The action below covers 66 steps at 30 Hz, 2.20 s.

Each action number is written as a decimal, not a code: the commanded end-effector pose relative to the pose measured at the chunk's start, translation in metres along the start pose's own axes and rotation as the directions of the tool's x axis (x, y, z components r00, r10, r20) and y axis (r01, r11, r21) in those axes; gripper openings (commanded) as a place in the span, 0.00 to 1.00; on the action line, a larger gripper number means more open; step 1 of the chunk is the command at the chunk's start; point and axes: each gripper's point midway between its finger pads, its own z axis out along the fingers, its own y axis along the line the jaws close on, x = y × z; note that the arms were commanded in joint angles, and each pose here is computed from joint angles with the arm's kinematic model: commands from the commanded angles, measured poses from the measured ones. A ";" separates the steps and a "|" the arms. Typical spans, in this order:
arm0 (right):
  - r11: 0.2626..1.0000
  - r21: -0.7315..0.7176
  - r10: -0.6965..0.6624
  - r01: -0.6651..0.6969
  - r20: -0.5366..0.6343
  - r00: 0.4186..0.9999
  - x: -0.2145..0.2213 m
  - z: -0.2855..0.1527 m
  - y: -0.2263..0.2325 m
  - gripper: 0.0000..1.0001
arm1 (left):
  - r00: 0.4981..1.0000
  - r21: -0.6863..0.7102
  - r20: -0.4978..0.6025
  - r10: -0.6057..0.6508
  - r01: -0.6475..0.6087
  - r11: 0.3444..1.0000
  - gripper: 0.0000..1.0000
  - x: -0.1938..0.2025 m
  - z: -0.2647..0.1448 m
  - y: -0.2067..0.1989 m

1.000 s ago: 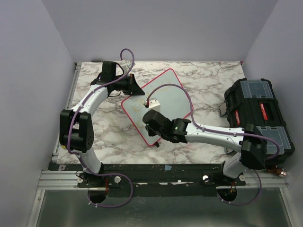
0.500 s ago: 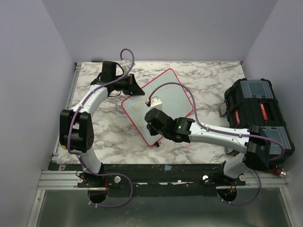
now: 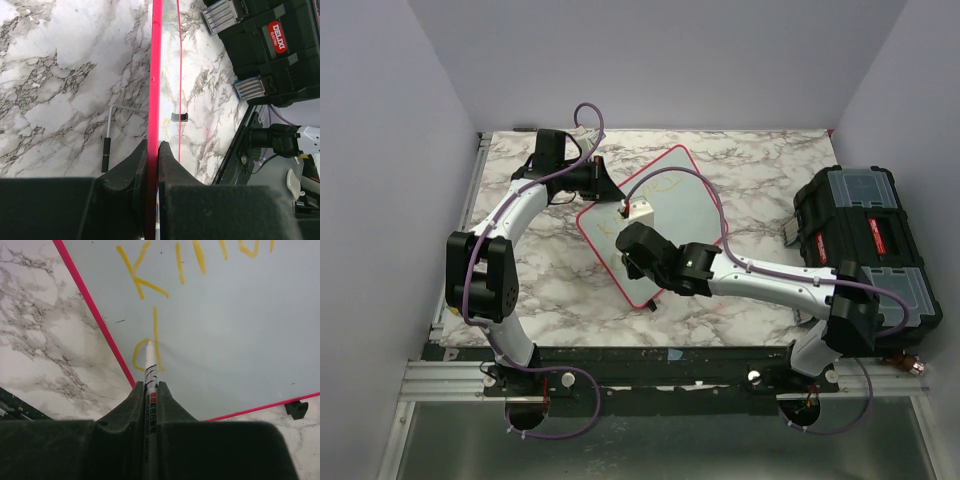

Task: Write a sentence on the whiteboard

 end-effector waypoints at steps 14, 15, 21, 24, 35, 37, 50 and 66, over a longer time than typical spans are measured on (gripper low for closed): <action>0.996 0.082 -0.028 0.025 0.028 0.999 -0.004 0.018 -0.008 0.01 | 0.997 -0.070 -0.039 0.064 -0.067 0.995 0.00 0.015 0.004 0.014; 0.996 0.086 -0.028 0.025 0.030 0.999 -0.005 0.018 -0.009 0.01 | 0.997 -0.071 -0.039 0.064 -0.067 0.995 0.00 0.015 0.004 0.014; 0.994 0.101 -0.038 0.034 0.036 0.999 -0.007 0.021 -0.010 0.01 | 0.997 -0.070 -0.038 0.066 -0.068 0.995 0.00 0.014 0.004 0.014; 0.993 0.111 -0.038 0.034 0.043 0.998 -0.010 0.022 -0.012 0.01 | 0.997 -0.070 -0.039 0.065 -0.068 0.995 0.00 0.015 0.004 0.014; 0.989 0.147 -0.038 0.031 0.044 0.998 -0.012 0.024 -0.020 0.01 | 0.997 -0.070 -0.039 0.065 -0.067 0.995 0.00 0.015 0.004 0.014; 0.988 0.153 -0.035 0.028 0.041 0.999 -0.011 0.024 -0.022 0.01 | 0.997 -0.071 -0.038 0.066 -0.068 0.995 0.00 0.015 0.004 0.014; 0.991 0.137 -0.010 0.010 -0.002 1.000 0.009 0.016 -0.028 0.01 | 0.997 -0.070 -0.038 0.066 -0.069 0.995 0.00 0.015 0.004 0.014; 0.997 0.073 0.019 -0.015 -0.058 0.998 0.030 0.007 -0.026 0.01 | 0.997 -0.070 -0.038 0.064 -0.066 0.995 0.00 0.015 0.004 0.014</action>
